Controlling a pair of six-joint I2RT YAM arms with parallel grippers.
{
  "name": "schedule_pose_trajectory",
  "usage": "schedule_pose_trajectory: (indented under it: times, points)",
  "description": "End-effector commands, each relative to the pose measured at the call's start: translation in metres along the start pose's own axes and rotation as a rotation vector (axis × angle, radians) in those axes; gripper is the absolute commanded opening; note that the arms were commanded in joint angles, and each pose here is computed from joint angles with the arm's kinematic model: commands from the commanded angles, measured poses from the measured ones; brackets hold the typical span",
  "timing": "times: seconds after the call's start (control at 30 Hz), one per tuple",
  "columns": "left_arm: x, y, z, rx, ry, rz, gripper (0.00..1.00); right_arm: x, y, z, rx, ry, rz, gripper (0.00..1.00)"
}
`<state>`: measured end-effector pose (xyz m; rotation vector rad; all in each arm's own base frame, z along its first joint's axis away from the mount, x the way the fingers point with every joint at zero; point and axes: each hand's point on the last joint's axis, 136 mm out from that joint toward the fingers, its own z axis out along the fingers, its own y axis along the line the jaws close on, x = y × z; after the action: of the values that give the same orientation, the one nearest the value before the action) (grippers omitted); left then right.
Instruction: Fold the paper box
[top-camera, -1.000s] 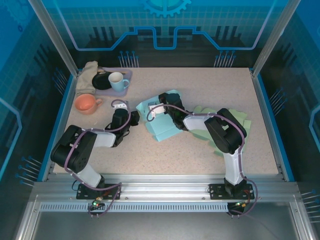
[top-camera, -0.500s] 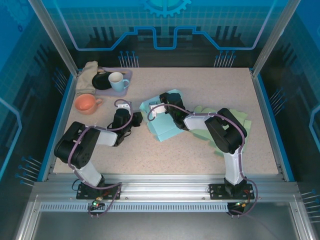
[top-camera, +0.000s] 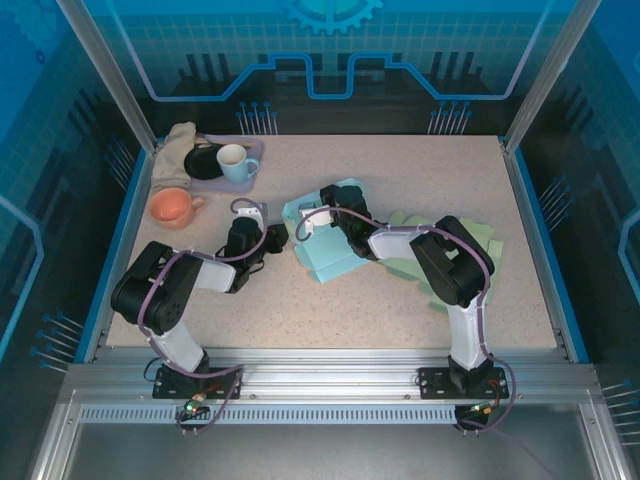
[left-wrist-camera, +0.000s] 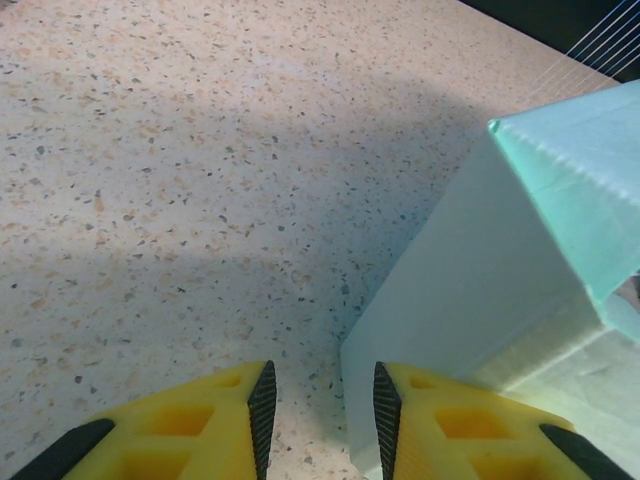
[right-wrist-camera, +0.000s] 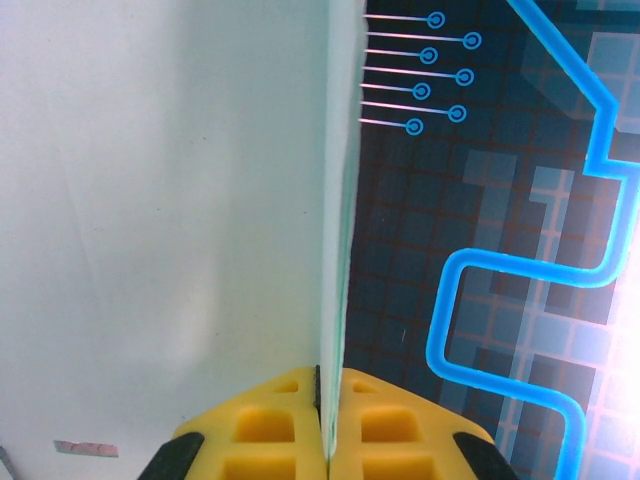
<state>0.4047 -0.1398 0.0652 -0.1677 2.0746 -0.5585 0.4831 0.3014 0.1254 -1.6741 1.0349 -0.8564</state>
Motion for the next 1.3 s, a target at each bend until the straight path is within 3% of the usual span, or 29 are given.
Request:
schedule_pose_trajectory:
  times: [0.0, 0.33, 1.27]
  points:
    - [-0.006, -0.015, -0.002, 0.065, -0.025, 0.031, 0.35, 0.005, -0.002, 0.000, 0.011, 0.002, 0.013, 0.00]
    - [-0.004, -0.029, -0.005, 0.139, -0.009, 0.032, 0.35, 0.007, -0.001, 0.001, 0.009, 0.009, 0.015, 0.00]
    - [0.004, -0.031, -0.003, 0.156, 0.018, 0.046, 0.38, 0.013, -0.001, 0.002, 0.044, 0.016, 0.019, 0.00]
